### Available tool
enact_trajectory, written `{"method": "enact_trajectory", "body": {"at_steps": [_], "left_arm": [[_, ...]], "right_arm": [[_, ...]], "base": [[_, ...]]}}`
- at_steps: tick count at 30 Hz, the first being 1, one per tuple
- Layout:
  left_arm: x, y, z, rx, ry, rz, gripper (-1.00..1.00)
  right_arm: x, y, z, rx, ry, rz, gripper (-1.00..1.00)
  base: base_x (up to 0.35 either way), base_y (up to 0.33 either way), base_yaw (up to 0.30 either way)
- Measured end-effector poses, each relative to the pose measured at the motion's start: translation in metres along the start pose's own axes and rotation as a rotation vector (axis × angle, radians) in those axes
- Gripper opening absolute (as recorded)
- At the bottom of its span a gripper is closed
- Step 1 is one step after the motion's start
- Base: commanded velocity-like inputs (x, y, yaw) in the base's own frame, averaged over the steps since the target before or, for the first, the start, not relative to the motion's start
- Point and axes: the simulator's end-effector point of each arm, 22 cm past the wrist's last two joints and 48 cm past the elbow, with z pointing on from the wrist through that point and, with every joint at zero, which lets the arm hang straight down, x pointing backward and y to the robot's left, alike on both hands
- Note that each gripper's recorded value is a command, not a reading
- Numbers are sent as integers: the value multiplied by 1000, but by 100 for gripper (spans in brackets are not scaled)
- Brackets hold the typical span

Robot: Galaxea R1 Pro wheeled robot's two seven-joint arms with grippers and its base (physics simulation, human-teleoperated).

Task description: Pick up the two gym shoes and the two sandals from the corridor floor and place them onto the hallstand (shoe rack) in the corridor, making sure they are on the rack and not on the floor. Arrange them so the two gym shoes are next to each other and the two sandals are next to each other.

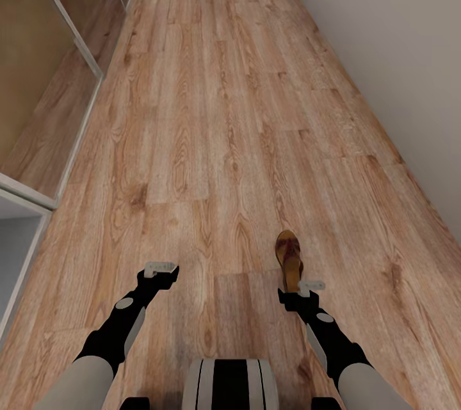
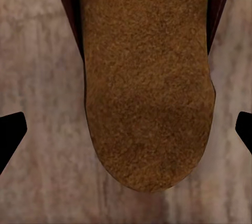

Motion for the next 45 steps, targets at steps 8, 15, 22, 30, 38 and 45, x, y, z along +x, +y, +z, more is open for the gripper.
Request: {"method": "enact_trajectory", "body": {"at_steps": [8, 15, 22, 30, 38, 45], "left_arm": [[23, 2, 7, -1, 36, -3, 100], [28, 2, 8, -1, 45, -4, 100], [28, 2, 8, -2, 44, -4, 100], [28, 1, 8, -1, 45, -4, 100], [29, 1, 8, -1, 45, -5, 100], [29, 1, 8, -1, 46, -5, 100]], "right_arm": [[21, -1, 8, 2, 36, 2, 100], [26, -1, 10, 2, 44, 3, 100], [26, -2, 10, 2, 45, 3, 100], [26, -2, 10, 2, 44, 3, 100], [26, -2, 10, 2, 45, 4, 100], [26, -1, 10, 2, 45, 4, -100]], "base": [[0, 0, 0], [0, 0, 0], [0, 0, 0], [2, 0, 0], [167, 0, 0], [25, 0, 0]]}}
